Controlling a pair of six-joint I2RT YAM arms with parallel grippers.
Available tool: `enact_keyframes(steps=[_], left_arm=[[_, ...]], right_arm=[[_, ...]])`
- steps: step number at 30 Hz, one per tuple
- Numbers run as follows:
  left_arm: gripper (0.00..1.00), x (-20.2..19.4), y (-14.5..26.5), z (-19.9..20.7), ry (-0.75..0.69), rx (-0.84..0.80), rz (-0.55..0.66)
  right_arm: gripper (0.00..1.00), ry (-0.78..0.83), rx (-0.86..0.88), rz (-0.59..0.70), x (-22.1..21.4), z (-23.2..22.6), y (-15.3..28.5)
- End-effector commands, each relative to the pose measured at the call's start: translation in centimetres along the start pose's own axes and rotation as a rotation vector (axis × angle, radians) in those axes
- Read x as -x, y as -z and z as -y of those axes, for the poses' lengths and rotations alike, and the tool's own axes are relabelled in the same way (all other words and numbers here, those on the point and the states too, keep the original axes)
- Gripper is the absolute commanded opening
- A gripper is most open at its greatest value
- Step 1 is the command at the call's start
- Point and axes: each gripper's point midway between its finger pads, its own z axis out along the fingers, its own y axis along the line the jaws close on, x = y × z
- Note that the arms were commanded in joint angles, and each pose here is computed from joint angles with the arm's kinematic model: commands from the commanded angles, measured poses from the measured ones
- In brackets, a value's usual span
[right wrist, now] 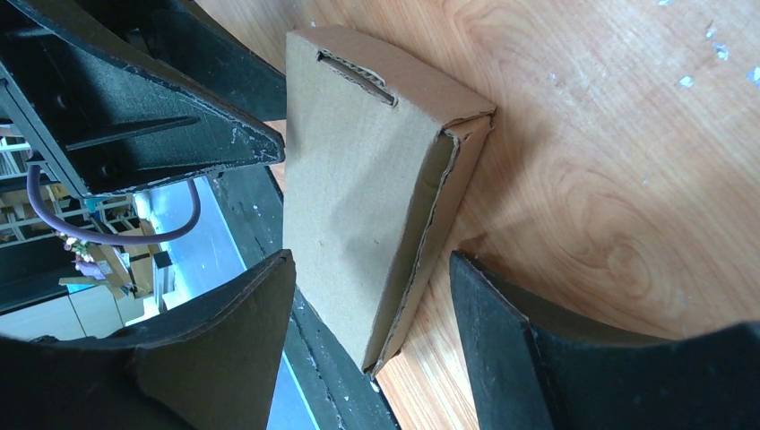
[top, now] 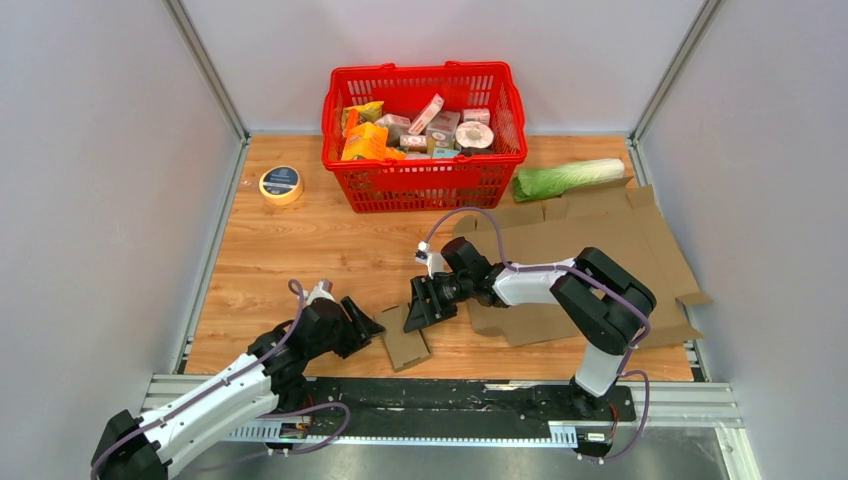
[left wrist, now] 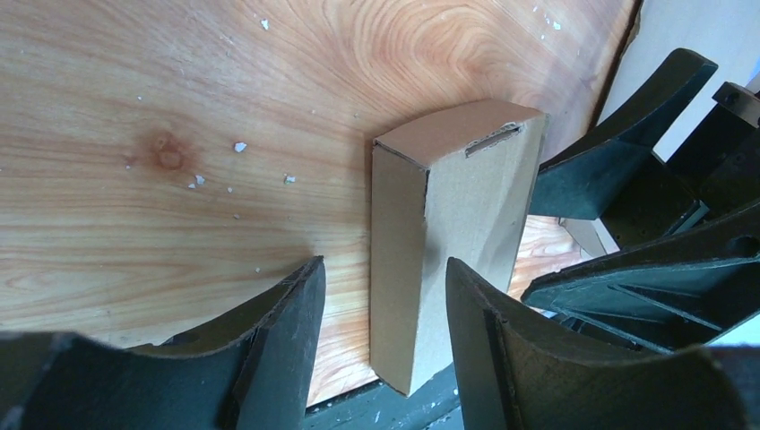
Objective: Fold the paper box
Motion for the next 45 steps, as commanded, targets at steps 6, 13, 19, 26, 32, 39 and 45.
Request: enact_keyframes(steps=[6,13,19,26,32,39,45], left_arm=[[0.53,-0.5,-0.7,-3.4,-0.011,0.125,-0.011],[0.3,-1.1,-0.4,-6.2,-0.022,0.216,-0.023],[0.18,-2.0,-0.3,-8.3,-0.008,0.242,-0.041],[0.14,-2.6,-0.4,-10.0,0.008,0.254,-0.044],[0.13,-2.6,-0.5,-9.9,0.013,0.249,-0.041],[0.33,-2.8,-0.1,-10.9,-0.006,0.294,-0.055],[0.48,-0.6,1.4,-8.8,-0.093,0.294,0.009]], right_arm=[[0.69,0.04,0.022,0.029,1.3,-1.1,0.3],[0.7,0.037,0.04,0.02,1.4,-1.3,0.1],[0.7,0.009,0.061,0.017,1.3,-1.3,-0.2],[0.69,-0.073,0.106,0.005,0.5,-2.0,-1.4],[0.6,-0.129,0.148,0.035,0.5,-2.7,-2.4],[0.62,-0.12,0.087,0.083,1.1,-2.6,-1.5],[0.62,-0.086,0.042,0.063,0.5,-2.0,-1.1]])
